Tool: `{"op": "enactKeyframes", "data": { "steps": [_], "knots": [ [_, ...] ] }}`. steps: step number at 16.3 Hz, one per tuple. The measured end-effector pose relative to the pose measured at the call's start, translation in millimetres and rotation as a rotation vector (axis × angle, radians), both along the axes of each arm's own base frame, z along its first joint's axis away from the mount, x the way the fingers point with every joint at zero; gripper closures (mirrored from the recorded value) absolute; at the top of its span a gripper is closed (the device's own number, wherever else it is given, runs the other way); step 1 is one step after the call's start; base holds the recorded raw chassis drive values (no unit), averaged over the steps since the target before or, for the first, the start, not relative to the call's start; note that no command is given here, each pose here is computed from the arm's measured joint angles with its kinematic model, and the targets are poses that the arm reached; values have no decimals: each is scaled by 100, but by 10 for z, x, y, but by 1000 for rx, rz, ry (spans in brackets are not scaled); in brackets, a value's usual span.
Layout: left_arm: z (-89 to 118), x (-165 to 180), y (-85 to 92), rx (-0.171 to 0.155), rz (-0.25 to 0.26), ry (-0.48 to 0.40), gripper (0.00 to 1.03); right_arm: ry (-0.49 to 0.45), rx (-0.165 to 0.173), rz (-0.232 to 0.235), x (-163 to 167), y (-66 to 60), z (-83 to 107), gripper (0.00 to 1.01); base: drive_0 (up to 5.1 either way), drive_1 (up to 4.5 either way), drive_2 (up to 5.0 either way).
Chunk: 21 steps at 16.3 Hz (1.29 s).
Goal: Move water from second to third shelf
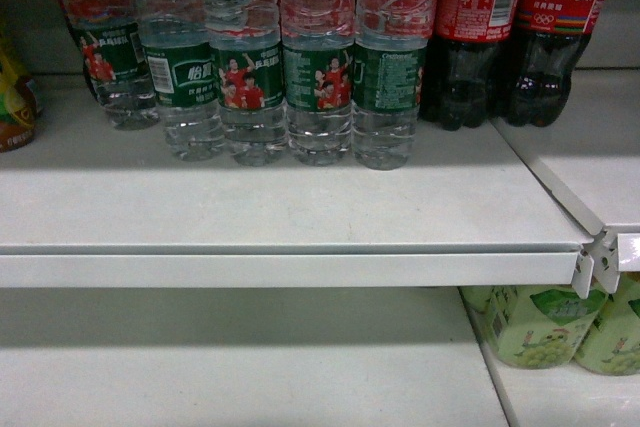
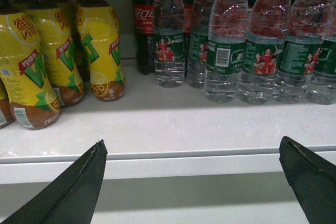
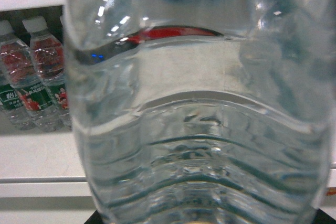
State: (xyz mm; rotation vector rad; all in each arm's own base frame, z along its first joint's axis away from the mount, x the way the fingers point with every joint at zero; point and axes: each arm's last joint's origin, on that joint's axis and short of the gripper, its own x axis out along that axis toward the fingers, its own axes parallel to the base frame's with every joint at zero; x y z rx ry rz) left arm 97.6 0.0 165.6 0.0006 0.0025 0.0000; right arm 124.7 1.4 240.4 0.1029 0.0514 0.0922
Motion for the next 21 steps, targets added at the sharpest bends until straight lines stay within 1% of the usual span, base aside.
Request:
{"op": "enactKeyframes", "data": {
  "steps": [21],
  "knots": [
    [-1, 0, 0, 0, 0, 2, 5, 8, 0, 0, 3, 0, -30, 60, 0, 0, 0]
  ]
}}
